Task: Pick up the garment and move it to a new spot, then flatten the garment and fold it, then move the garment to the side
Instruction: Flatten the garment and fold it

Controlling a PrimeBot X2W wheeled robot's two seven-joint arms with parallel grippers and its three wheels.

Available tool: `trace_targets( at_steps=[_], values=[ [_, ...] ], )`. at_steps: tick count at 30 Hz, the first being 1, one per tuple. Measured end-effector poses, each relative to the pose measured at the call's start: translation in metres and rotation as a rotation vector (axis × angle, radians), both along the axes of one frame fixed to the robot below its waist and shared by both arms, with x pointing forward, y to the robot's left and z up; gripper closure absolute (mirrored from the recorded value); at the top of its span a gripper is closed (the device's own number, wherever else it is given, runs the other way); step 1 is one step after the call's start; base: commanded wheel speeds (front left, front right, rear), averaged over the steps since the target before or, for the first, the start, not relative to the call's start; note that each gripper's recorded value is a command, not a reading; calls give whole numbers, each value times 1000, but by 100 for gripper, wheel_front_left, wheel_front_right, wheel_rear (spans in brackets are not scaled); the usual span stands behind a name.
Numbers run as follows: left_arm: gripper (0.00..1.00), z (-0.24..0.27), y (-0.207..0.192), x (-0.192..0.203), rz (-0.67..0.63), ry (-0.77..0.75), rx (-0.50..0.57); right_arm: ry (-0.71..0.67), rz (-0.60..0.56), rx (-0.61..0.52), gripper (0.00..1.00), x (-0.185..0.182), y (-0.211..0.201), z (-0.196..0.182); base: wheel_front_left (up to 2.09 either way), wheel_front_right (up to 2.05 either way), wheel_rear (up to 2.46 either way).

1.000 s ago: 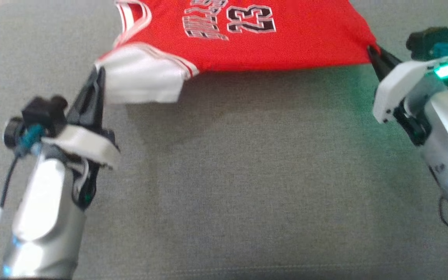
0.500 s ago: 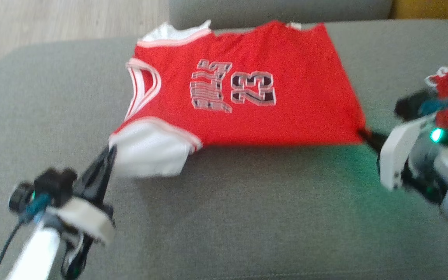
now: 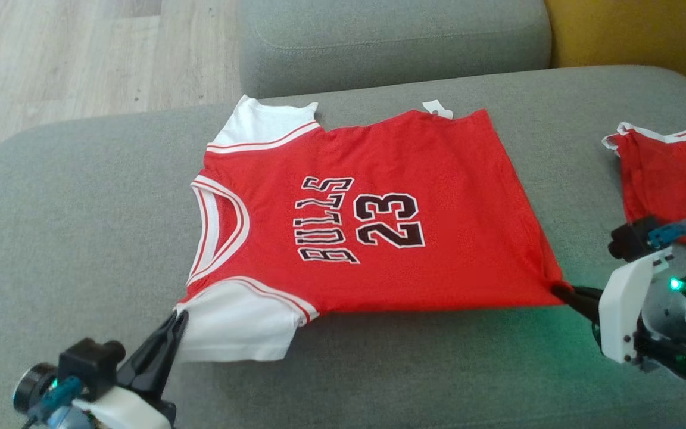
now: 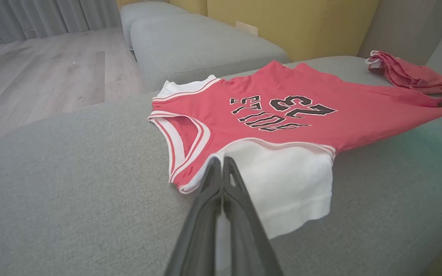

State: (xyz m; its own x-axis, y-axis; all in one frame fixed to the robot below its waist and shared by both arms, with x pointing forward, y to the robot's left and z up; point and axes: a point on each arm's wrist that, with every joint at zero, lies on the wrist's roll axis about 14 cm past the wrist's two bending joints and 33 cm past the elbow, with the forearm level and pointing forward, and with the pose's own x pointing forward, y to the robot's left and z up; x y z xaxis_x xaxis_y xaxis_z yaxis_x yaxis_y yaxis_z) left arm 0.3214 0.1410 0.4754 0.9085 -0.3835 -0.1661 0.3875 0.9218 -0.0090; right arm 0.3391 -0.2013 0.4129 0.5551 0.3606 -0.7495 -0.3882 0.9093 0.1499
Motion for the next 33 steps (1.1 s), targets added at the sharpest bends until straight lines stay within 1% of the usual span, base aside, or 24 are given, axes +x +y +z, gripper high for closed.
trace_targets(
  at_steps=[6,12,16,19,23,33],
  values=[
    [100,4,-1,11,-6,3,14,-19,-22,-3,100,12,-6,3,0,0,0],
    [100,20,-2,48,-11,-51,29,-36,-33,-4,100,38,-3,8,0,0,0],
    [100,20,-3,69,-14,-58,48,-6,-48,-14,100,49,-4,3,0,0,0],
    [100,16,-5,82,-30,-55,71,25,-49,-23,100,54,-3,-5,0,0,0],
    [100,8,-2,99,-31,-37,104,34,-44,-38,100,66,0,-8,0,0,0],
    [100,-27,2,116,-37,66,167,52,-35,-82,100,88,3,-20,0,0,0]
  ],
)
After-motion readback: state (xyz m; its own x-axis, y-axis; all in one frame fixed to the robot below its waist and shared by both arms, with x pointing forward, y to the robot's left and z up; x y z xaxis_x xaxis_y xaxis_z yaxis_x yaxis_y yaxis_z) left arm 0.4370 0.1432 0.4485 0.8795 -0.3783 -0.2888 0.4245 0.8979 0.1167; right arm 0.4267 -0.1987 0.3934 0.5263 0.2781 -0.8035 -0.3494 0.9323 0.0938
